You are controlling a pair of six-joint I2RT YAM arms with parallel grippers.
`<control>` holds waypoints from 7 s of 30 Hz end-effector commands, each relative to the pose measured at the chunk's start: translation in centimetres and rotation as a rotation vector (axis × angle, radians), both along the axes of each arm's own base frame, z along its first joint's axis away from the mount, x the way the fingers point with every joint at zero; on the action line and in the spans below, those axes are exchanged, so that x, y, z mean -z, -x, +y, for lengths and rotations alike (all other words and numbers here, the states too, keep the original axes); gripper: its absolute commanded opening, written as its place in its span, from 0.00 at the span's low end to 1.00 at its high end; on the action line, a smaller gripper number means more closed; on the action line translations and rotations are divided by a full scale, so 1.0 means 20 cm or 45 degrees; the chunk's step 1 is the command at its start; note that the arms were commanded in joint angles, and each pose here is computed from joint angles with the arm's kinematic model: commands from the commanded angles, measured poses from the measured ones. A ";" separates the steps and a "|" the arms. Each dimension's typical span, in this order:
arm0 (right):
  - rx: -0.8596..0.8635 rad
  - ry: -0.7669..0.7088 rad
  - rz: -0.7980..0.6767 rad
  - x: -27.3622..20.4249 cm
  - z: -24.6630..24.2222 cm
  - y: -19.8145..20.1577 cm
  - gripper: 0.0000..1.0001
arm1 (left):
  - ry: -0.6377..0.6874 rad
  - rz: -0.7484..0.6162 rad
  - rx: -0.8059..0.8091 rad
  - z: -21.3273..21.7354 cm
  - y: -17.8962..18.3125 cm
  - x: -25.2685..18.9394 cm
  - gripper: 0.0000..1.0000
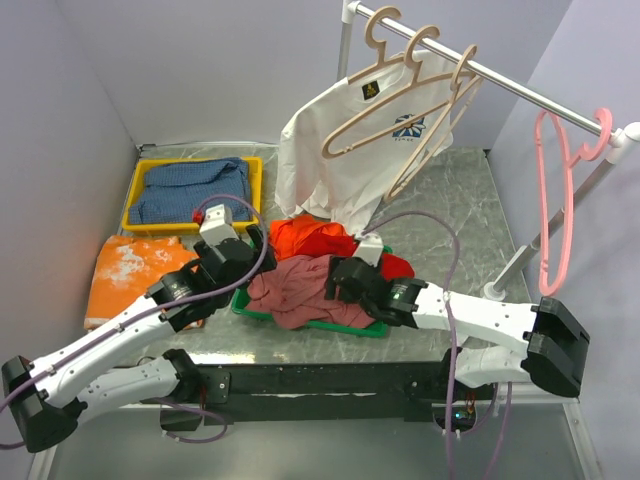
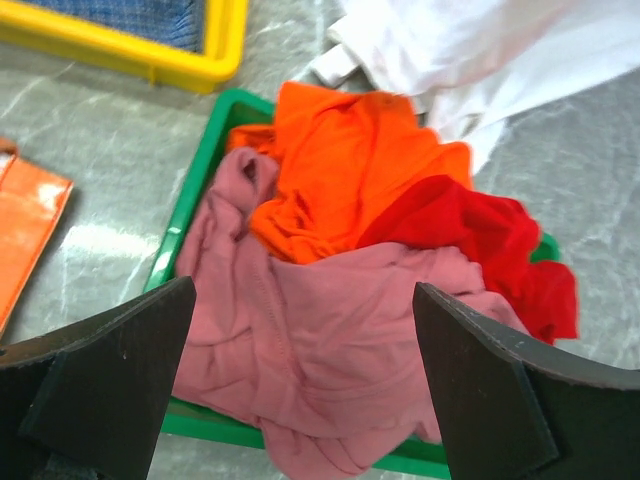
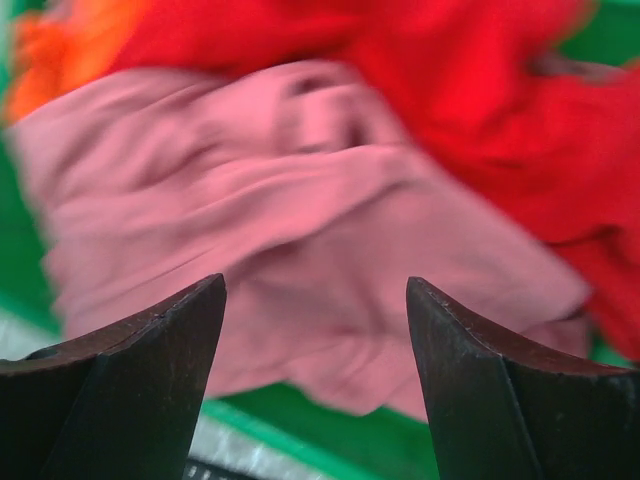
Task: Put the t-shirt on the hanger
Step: Move the bin to the center of the board, then pick up the T-shirt and place it in the bin, then place the T-shirt at the center of the board.
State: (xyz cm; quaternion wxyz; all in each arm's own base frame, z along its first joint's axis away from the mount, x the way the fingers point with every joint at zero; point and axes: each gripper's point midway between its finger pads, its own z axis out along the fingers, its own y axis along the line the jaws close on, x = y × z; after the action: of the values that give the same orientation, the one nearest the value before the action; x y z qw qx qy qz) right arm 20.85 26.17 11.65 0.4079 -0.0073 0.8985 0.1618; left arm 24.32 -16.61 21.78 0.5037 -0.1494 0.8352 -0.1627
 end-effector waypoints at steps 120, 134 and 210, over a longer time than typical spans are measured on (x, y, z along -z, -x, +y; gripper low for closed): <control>0.403 -0.275 -0.361 -0.76 -0.55 -0.16 0.00 | 0.285 -0.065 0.402 -0.48 0.06 0.00 0.96; 0.279 -0.401 -0.647 -1.58 -0.51 -0.17 0.00 | 0.340 -0.269 0.335 -0.36 0.04 -0.39 0.96; -0.079 -1.128 -1.359 -3.10 0.01 0.00 0.00 | 0.469 -0.651 -0.099 0.36 0.20 -1.04 0.96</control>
State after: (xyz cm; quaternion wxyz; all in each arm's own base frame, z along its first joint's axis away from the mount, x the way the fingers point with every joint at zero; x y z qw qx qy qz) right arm 20.19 27.44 74.53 0.7457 0.0332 0.4130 0.5218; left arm 20.84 -10.75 41.38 0.6587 -0.2118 0.6423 -0.3298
